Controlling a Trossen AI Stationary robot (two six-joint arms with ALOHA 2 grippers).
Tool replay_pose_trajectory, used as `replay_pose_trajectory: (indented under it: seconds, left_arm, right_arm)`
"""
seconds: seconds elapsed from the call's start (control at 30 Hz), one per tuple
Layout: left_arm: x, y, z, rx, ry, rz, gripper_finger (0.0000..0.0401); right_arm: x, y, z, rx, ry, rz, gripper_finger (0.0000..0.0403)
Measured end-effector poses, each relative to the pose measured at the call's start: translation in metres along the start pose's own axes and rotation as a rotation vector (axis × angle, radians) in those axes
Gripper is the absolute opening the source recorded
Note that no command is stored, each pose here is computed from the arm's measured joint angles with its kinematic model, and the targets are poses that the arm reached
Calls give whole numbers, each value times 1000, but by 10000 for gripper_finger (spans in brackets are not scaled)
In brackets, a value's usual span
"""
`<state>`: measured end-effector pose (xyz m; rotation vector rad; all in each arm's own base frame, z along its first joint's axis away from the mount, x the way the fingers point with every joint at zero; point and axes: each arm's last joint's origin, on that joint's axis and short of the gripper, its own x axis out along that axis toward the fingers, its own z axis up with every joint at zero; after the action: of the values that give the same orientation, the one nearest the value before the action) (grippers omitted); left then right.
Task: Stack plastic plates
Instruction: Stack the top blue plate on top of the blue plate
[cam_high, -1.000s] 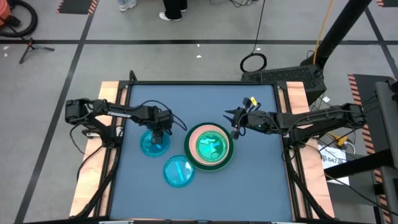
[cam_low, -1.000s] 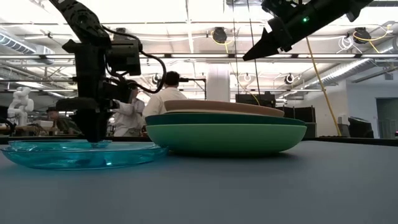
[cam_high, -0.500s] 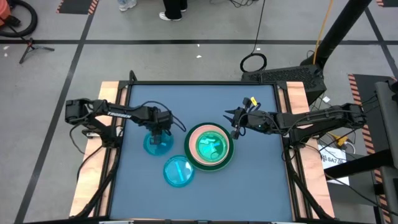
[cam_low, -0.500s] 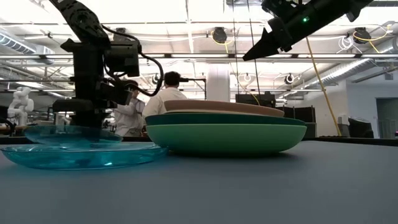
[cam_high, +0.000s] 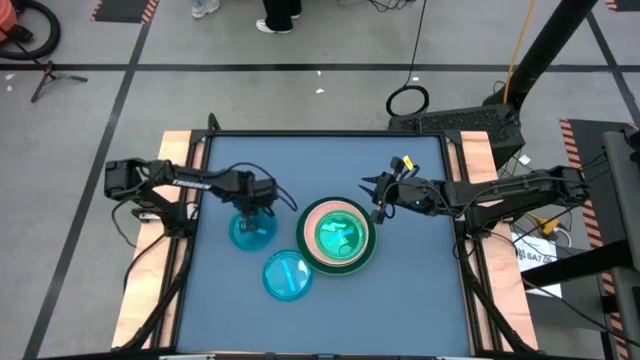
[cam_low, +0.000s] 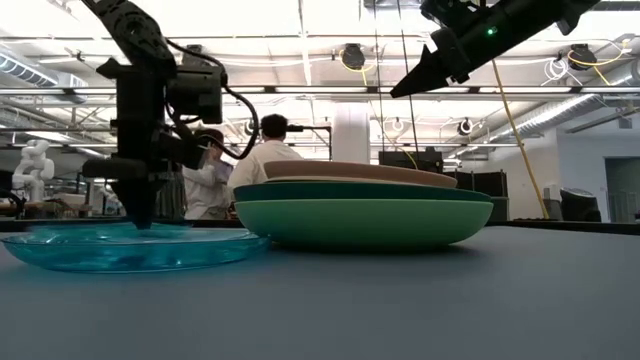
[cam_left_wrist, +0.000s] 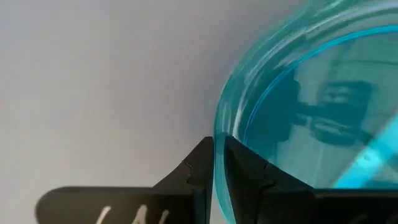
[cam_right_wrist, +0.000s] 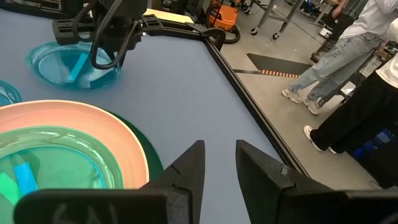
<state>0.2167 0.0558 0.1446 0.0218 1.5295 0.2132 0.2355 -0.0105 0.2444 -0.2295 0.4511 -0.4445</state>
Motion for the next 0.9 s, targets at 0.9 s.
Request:
replay_pose_trajectory:
  seconds: [0.9]
  left_arm:
    - [-121, 26, 51, -26, -118, 111, 39]
  right_arm:
    - [0, 0, -2, -22, 14, 2, 86]
